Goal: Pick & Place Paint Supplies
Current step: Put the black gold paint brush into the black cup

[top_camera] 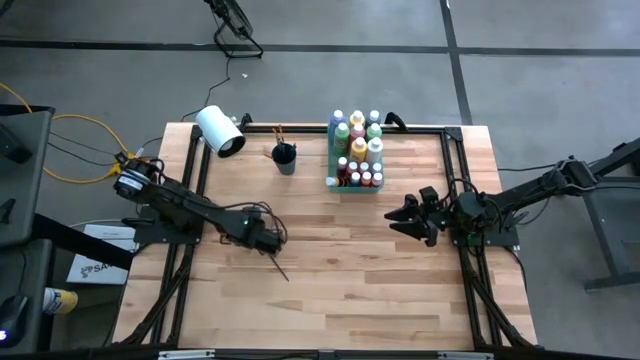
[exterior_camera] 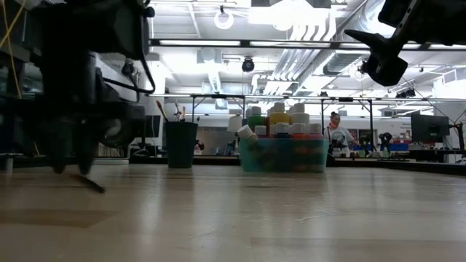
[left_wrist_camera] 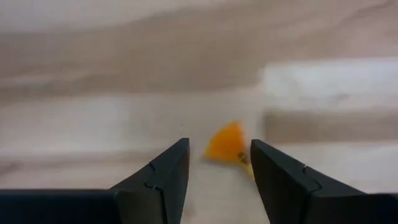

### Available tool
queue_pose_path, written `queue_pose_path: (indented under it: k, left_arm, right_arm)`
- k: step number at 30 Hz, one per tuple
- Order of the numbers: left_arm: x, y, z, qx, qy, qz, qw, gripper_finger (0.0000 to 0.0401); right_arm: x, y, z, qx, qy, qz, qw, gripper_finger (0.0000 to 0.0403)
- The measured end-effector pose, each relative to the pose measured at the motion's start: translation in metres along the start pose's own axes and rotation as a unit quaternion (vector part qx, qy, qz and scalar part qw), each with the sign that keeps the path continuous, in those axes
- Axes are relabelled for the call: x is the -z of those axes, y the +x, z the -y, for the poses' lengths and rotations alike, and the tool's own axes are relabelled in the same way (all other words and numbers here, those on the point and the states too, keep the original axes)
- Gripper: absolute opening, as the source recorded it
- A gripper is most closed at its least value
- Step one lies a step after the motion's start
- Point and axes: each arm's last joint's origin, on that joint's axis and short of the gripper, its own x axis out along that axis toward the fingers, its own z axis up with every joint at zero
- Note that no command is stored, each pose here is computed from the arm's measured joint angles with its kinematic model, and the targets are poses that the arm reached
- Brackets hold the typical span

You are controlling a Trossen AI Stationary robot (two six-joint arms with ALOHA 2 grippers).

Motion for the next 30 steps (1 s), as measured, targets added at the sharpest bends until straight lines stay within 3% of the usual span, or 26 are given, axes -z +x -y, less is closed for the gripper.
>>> queue_pose_path:
  k: [17, 24, 30]
  left_arm:
    - [0.005, -0.003, 0.004, -0.019, 0.003, -0.006, 1.0, 0.0165]
    - [-0.002, -0.037, 0.001, -0.069, 0.012, 0.036, 0.997, 0.0165]
    - [0.007, -0.053, 0.012, -0.028, 0.01, 0.035, 0.999, 0.0165]
  right_arm:
    - [0.001, 0.0, 0.0, -0.012, -0.001, -0.017, 1.0, 0.0237]
    - [0.002, 0.0, 0.0, -0.011, 0.011, -0.022, 1.0, 0.0237]
    - [0.002, 0.0, 0.0, -0.013, 0.011, -0.023, 1.0, 0.0237]
